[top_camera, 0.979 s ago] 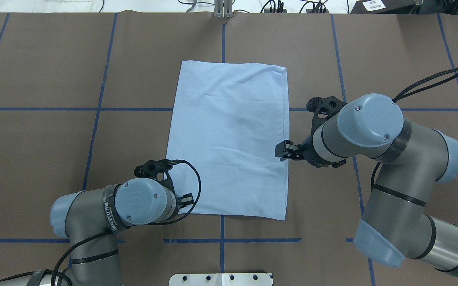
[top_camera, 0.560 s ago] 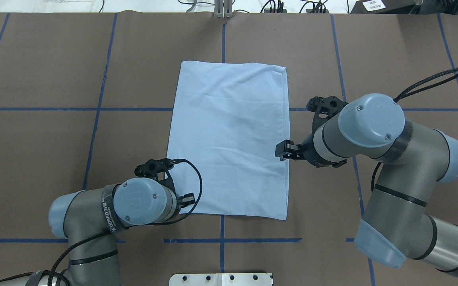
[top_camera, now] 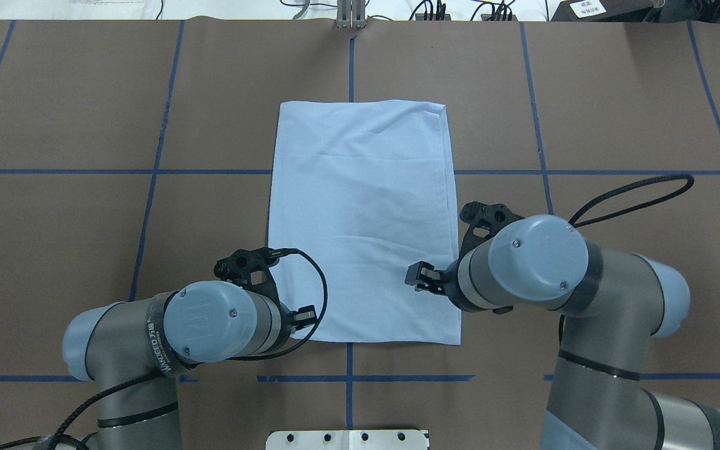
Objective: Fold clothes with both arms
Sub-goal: 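Move both grippers to the shirt's near corners, closest to the robot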
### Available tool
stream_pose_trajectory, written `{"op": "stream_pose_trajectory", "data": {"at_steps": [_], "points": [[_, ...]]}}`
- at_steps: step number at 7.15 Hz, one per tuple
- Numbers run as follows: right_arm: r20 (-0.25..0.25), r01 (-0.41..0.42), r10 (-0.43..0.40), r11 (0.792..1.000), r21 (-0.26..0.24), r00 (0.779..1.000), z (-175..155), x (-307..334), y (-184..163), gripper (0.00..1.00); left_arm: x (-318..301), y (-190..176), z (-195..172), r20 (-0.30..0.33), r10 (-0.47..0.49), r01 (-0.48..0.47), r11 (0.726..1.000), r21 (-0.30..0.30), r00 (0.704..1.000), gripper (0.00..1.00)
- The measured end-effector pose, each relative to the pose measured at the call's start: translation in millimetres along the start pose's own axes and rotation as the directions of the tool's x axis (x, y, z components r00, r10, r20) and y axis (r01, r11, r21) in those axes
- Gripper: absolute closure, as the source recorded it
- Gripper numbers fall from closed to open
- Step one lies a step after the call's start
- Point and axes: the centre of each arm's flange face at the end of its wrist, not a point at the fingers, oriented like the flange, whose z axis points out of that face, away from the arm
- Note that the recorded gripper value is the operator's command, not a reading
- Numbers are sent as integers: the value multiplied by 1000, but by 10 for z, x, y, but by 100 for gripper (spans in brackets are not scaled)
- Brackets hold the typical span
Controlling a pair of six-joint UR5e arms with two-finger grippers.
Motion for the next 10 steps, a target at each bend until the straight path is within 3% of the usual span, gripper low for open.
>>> {"op": "stream_pose_trajectory", "data": {"at_steps": [2, 4, 10], "points": [[-54, -157, 157, 988, 7, 986, 351, 18, 270, 0, 21, 40, -22, -7, 5, -5, 1000, -7, 1000, 100], [-88, -233, 236, 972, 35, 968, 571, 68, 275, 0, 25, 46, -12, -6, 7, -7, 1000, -8, 1000, 100], [-94, -254, 258, 966, 55, 962, 776, -123, 292, 0, 29, 90, 9, -4, 12, -12, 1000, -14, 1000, 100]]}}
